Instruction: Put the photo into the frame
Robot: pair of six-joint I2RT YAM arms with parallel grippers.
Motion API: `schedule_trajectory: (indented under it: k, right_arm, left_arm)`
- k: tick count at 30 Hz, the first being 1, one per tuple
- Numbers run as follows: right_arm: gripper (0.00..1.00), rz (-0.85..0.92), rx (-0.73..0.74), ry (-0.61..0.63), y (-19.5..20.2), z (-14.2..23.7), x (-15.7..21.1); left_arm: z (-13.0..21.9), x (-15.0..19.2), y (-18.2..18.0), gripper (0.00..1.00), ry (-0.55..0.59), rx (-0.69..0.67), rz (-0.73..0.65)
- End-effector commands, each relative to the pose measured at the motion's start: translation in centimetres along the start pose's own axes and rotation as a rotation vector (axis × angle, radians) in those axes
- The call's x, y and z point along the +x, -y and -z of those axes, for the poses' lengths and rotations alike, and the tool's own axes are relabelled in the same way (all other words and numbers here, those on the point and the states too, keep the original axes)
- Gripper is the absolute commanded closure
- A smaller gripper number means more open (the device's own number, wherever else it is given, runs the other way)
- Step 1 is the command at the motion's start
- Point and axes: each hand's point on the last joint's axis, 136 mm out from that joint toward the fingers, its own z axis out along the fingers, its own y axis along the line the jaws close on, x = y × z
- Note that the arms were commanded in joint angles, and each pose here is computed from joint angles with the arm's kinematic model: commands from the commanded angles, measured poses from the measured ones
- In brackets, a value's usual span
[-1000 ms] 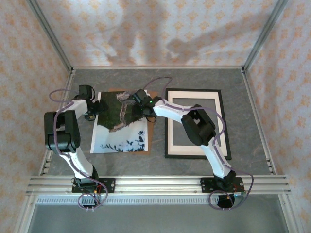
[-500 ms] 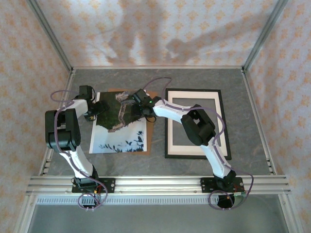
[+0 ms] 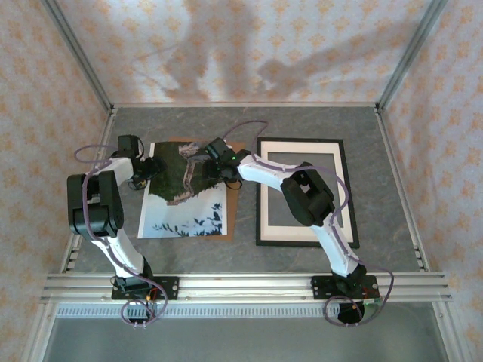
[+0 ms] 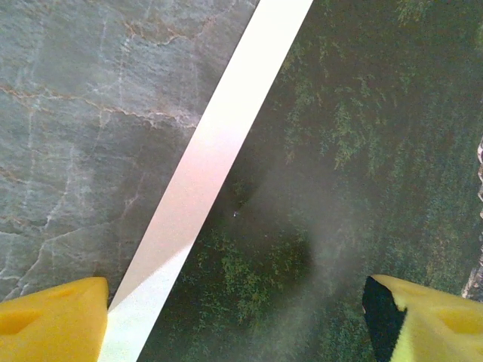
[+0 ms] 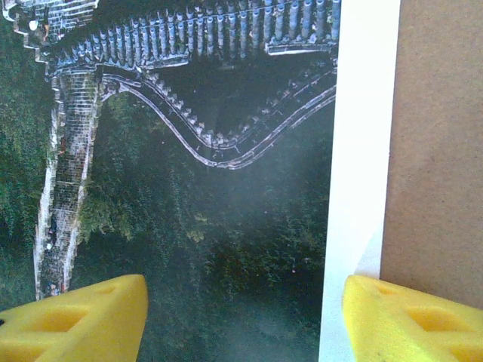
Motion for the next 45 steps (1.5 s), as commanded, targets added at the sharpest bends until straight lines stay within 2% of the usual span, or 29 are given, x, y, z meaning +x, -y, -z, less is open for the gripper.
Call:
schedule_trajectory:
  k: [1,13,20,29,36,40,45]
  right_arm:
    - [0.3,-0.036,-0.024,-0.07,-0.3,-2.1,2.1]
    - [0.27,-0.06,-0.047,-0.081,-0.5,-2.5,2.2]
    - [0.27,-0.067,-0.045,-0.084,-0.3,-2.6,2.1]
    - [0.26,-0.118,-0.066,-0.093,-0.4,-2.5,1.6]
    - [0.26,-0.153,-0.097,-0.107,-0.9,-2.6,1.5]
    - [0.26,-0.182,-0.132,-0.115,-1.2,-2.5,1.5]
    - [0.21,-0.219,-0.186,-0.104,-1.6,-1.8,0.8]
  left_arm:
    - [0.0,1.8,4.2,0.17,-0.07,0.209,0.024]
    - [1.9,1.3,6.3,0.15,-0.039,0.321,0.046]
    - [3.4,1.5,7.8,0.13,-0.026,0.426,0.109]
    - [5.1,2.5,7.8,0.09,0.009,0.482,0.164]
    - [5.5,3.9,7.5,0.06,0.004,0.482,0.147]
    - [5.3,4.9,6.8,0.06,-0.003,0.434,0.121]
    - [5.2,5.0,6.0,0.07,0.015,0.38,0.103]
